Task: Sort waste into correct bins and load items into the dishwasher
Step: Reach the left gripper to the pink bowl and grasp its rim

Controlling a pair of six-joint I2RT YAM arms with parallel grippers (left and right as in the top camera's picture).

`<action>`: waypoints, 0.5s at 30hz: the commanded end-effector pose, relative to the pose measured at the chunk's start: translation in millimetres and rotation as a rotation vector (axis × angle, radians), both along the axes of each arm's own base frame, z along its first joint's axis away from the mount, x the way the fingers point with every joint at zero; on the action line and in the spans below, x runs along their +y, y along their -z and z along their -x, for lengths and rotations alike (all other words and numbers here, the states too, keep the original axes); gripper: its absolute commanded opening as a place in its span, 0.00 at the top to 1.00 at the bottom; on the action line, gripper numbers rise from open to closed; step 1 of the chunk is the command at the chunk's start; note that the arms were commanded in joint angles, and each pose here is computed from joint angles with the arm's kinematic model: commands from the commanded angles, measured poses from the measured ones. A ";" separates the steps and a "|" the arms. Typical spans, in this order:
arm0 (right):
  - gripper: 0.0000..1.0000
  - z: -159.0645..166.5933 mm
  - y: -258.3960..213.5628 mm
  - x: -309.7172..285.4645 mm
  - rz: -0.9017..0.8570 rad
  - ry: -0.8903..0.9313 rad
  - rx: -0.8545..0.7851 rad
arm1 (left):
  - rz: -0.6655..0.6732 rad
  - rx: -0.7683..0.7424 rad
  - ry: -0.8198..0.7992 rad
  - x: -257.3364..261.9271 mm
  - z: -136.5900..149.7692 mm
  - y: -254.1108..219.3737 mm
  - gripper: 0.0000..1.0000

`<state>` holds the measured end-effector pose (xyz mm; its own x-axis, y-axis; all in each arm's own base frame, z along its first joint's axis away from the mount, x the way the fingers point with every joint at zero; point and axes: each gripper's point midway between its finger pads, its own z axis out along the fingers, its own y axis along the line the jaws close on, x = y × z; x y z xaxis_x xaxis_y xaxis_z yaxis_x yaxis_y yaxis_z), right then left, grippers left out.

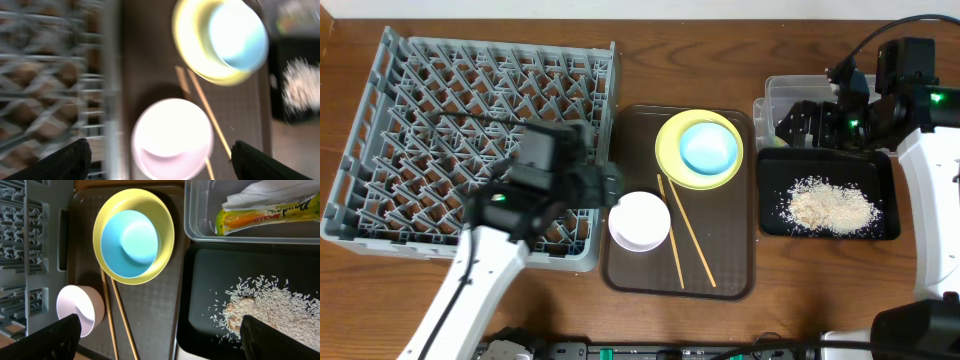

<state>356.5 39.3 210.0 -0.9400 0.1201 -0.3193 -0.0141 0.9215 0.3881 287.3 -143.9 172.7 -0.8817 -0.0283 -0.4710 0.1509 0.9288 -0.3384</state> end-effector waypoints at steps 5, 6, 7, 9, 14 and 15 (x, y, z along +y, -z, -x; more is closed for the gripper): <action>0.01 -0.3 -4.9 -1.4 0.001 0.003 -0.008 | -0.019 0.092 0.215 -70.1 19.2 37.1 0.16; 0.01 -0.2 -4.8 -1.4 0.001 0.003 -0.007 | -0.030 0.110 0.235 -76.8 22.0 45.1 0.18; 0.01 -0.2 -4.8 -0.8 0.000 0.002 -0.007 | -0.040 0.128 0.254 -83.0 24.9 53.3 0.20; 0.01 -0.2 -4.8 0.0 0.000 -0.001 -0.007 | -0.064 0.168 0.288 -92.9 31.7 70.1 0.21; 0.01 -0.2 -4.8 0.0 0.000 0.000 -0.007 | -0.126 0.263 0.345 -107.4 46.8 110.1 0.26; 0.01 -0.1 -4.8 0.1 0.000 -0.001 -0.007 | -0.137 0.279 0.353 -109.3 49.4 117.4 0.28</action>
